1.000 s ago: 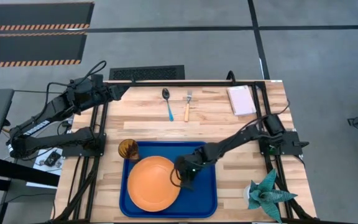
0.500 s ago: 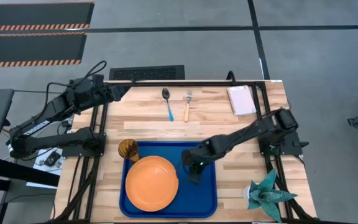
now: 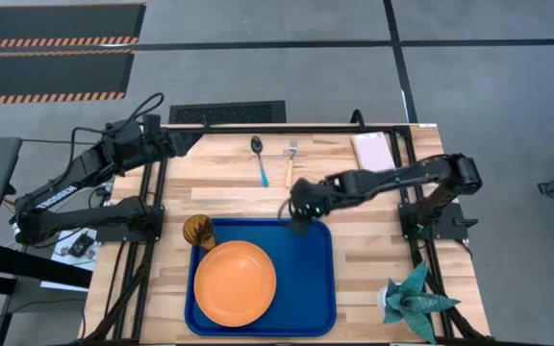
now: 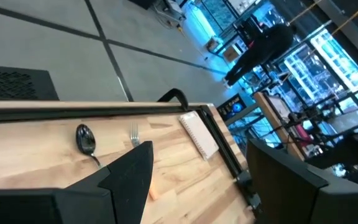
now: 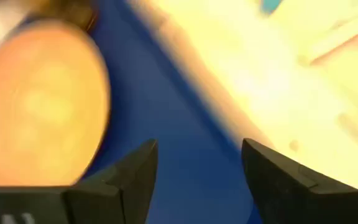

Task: Pick and place plate/cup/fork/spoon on tray
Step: Put the orange fork on the blue tray to the right of the orange plate

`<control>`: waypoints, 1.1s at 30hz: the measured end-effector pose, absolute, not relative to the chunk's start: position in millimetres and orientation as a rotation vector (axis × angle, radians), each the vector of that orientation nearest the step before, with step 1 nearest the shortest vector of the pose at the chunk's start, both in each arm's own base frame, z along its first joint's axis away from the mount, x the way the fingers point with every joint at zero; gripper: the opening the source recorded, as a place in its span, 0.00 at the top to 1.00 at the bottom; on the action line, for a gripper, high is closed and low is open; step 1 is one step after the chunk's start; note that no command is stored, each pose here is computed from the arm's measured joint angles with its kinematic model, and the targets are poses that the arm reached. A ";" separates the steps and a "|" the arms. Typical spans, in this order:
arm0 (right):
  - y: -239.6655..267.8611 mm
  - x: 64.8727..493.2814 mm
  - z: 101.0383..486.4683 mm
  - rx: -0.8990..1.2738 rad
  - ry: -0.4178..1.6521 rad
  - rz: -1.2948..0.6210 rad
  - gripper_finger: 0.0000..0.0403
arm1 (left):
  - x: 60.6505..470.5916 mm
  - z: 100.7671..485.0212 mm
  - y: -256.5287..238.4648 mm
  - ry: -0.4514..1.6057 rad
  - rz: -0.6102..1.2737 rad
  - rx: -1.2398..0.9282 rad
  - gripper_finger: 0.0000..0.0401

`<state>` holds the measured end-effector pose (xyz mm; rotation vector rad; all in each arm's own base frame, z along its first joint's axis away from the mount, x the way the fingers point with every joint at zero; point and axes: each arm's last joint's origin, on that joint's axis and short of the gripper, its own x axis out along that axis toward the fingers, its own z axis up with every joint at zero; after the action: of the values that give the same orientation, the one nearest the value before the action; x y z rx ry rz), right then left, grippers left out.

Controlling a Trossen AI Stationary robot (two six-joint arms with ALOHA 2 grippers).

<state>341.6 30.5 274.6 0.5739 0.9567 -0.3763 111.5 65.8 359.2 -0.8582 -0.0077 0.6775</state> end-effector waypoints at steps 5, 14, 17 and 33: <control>3.7 364.4 250.4 0.583 0.919 -0.465 0.36 | 111.2 358.1 65.5 0.005 0.680 -0.859 0.39; -54.2 402.0 202.4 0.653 0.866 -0.584 0.36 | 110.6 357.1 67.0 -0.003 0.734 -0.844 0.39; -75.2 406.0 199.2 0.674 0.893 -0.635 0.36 | 111.7 355.8 67.6 0.009 0.738 -0.847 0.39; -103.2 313.7 314.9 0.646 0.891 -0.927 0.36 | 165.4 336.3 87.9 0.193 0.601 -0.815 0.39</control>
<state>313.7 -103.2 314.9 0.6464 0.8911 -0.9266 165.4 87.9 336.3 -0.8155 0.1935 0.6011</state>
